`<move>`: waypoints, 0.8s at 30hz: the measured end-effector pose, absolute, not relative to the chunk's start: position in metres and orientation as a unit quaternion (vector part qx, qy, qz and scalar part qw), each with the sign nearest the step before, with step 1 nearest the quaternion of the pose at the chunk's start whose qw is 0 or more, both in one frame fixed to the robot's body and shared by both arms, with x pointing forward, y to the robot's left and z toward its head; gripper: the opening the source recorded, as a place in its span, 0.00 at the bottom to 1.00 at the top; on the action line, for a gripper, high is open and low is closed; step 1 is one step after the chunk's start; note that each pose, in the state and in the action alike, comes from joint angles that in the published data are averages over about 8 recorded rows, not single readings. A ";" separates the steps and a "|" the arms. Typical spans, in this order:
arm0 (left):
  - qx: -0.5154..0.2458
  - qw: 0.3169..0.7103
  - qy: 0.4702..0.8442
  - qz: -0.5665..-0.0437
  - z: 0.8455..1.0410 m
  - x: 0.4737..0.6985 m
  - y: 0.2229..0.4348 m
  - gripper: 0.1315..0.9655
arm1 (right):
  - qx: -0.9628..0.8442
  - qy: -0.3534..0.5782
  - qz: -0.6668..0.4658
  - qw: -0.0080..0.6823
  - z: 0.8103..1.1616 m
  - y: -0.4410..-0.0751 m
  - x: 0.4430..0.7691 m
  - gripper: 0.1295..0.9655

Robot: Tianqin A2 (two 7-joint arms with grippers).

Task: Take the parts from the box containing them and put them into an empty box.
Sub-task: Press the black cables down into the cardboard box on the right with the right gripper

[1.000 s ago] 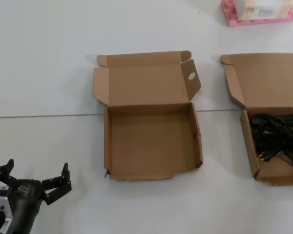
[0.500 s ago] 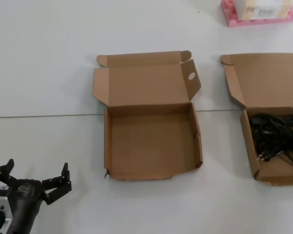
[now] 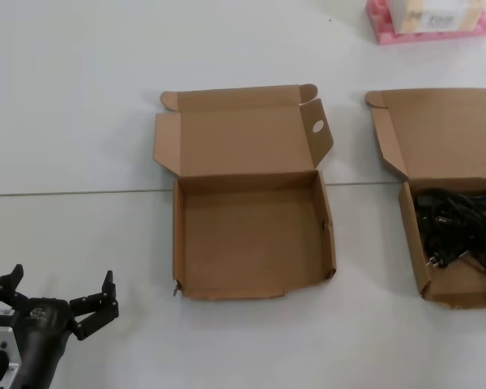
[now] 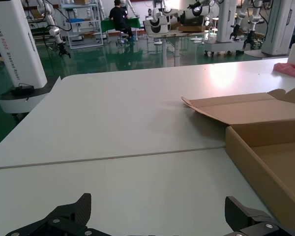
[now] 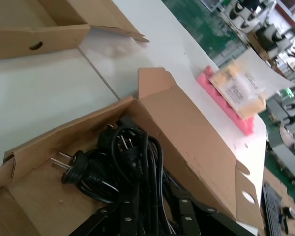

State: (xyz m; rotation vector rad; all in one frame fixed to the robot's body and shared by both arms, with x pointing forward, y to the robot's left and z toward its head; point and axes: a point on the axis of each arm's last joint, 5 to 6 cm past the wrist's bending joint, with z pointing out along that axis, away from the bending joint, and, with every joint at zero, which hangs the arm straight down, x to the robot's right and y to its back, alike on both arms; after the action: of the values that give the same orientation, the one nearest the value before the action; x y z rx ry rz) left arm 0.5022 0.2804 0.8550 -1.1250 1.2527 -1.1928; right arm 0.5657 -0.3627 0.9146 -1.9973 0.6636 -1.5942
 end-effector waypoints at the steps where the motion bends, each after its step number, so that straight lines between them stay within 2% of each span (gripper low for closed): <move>1: -0.468 0.513 0.521 -0.496 0.855 0.502 0.280 1.00 | -0.734 0.238 -0.586 0.247 0.914 -0.362 0.567 0.14; 5: -0.468 0.513 0.521 -0.496 0.855 0.502 0.280 1.00 | -0.738 0.217 -0.593 0.238 0.913 -0.361 0.573 0.14; 14: -0.468 0.513 0.521 -0.496 0.855 0.502 0.280 1.00 | -0.744 0.188 -0.606 0.209 0.907 -0.368 0.583 0.31; 22: -0.468 0.513 0.521 -0.496 0.855 0.502 0.280 1.00 | -0.748 0.188 -0.606 0.198 0.904 -0.374 0.579 0.56; 24: -0.468 0.513 0.521 -0.496 0.855 0.502 0.280 1.00 | -0.748 0.189 -0.605 0.197 0.904 -0.375 0.580 0.58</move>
State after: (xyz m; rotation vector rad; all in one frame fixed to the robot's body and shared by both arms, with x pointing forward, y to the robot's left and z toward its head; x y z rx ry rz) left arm 0.5022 0.2804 0.8550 -1.1250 1.2527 -1.1928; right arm 0.5798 -0.3753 0.9036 -2.0935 0.5300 -1.6946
